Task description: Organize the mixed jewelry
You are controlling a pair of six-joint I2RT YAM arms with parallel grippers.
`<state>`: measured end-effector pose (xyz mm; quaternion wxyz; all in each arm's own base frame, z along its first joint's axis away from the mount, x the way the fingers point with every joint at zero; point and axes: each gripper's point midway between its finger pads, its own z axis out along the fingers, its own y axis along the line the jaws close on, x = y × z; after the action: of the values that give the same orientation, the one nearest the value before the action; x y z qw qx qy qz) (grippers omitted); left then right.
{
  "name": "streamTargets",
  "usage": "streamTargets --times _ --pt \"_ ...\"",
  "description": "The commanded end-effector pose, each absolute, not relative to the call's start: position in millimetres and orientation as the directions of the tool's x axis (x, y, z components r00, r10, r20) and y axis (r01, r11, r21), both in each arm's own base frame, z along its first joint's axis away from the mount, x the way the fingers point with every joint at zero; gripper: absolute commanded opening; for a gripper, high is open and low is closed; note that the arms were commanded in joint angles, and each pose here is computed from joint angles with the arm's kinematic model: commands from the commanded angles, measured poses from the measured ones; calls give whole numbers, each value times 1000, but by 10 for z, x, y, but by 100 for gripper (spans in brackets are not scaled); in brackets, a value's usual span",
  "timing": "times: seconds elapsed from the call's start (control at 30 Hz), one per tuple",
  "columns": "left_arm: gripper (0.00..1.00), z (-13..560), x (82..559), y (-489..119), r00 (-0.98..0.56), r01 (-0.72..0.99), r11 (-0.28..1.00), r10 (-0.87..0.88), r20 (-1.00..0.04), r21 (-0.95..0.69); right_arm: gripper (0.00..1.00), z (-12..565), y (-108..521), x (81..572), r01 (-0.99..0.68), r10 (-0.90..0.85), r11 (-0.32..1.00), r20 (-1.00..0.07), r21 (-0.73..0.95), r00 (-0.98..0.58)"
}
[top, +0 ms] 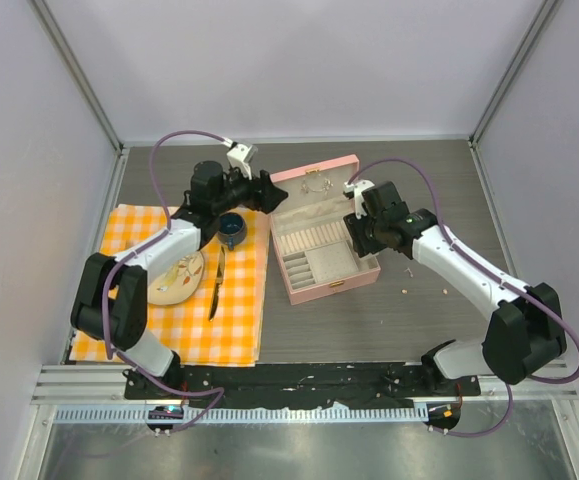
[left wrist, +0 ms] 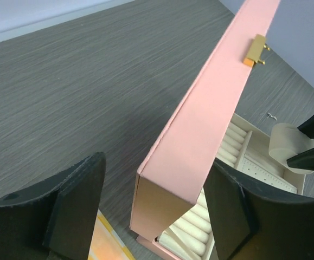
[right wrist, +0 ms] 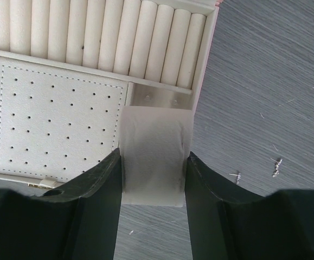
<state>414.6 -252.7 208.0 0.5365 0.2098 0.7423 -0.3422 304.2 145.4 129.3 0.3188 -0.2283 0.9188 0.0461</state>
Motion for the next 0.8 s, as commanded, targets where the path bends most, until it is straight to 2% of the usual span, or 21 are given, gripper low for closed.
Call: streamTargets --times 0.0,0.47,0.77 --pt "77 2571 4112 -2532 -227 713 658 -110 -968 -241 1 1378 1502 3135 -443 -381 894 -643 -72 -664" --pt "85 2604 4051 -2526 -218 722 651 -106 -970 -233 1 1242 1517 3116 -439 -377 897 -623 -59 -686" --pt "100 2644 3965 -2526 -210 735 638 -107 -972 -230 1 1230 1535 3105 -436 -365 899 -624 -44 -691"
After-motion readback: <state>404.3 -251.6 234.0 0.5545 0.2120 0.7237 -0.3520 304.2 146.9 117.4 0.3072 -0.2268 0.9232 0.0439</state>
